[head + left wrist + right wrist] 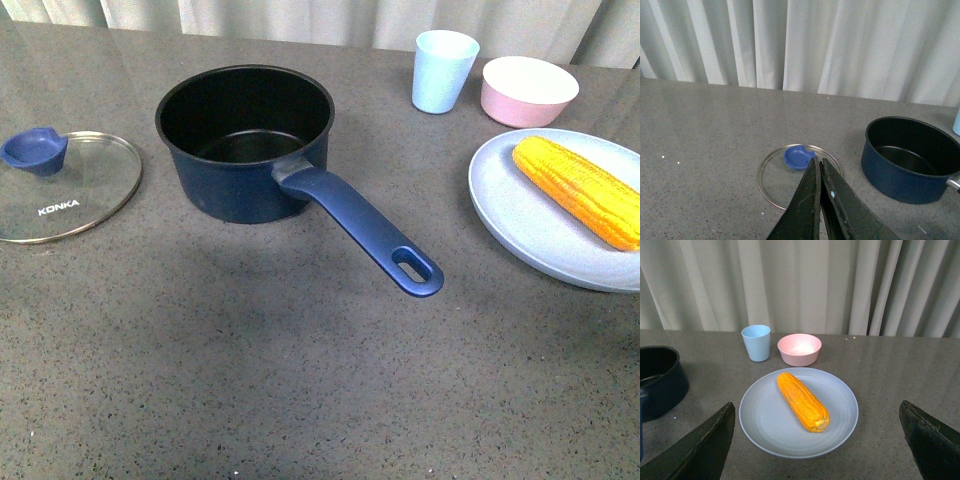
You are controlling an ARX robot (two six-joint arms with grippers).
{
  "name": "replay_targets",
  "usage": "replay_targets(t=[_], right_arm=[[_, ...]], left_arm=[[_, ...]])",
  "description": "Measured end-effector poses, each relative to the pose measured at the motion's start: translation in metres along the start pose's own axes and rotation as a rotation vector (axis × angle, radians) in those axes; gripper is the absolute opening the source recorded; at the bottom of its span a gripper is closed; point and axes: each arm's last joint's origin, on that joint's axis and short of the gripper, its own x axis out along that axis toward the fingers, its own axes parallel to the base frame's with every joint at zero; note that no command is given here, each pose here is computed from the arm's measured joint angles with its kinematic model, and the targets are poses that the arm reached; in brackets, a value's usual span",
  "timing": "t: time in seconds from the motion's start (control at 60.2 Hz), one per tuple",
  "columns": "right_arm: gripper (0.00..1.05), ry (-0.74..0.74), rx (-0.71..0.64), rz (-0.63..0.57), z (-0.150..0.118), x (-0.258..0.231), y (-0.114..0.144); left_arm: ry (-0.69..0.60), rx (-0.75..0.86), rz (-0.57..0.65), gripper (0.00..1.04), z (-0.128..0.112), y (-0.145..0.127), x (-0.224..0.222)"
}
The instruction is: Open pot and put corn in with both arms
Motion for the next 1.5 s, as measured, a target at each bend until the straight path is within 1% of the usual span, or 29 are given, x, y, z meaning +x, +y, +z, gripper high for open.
replay_targets(t=[0.814,0.864,0.914,0.98,1.279,1.312,1.445,1.495], right_arm=[[0.96,0.0,0.0,0.0,0.0,0.0,0.0],[0.96,0.0,0.0,0.0,0.0,0.0,0.0],[0.96,0.0,0.0,0.0,0.0,0.0,0.0],[0.96,0.0,0.0,0.0,0.0,0.0,0.0],[0.96,0.0,0.0,0.0,0.0,0.0,0.0],[0.96,0.0,0.0,0.0,0.0,0.0,0.0],[0.96,0.0,0.0,0.0,0.0,0.0,0.0],[0.96,0.0,0.0,0.0,0.0,0.0,0.0]], left_arm=[[-0.009,0.0,0.0,0.02,0.002,0.0,-0.022],[-0.008,0.0,0.0,0.02,0.002,0.0,-0.024],[0.026,0.0,0.0,0.02,-0.002,0.0,-0.029],[0.003,0.0,0.0,0.02,-0.001,0.0,-0.033],[0.007,0.0,0.0,0.02,-0.002,0.0,-0.033],[0.007,-0.001,0.0,0.04,-0.002,0.0,-0.033],[0.007,0.0,0.0,0.28,-0.002,0.0,-0.033],[0.007,0.0,0.0,0.35,-0.002,0.0,-0.033]])
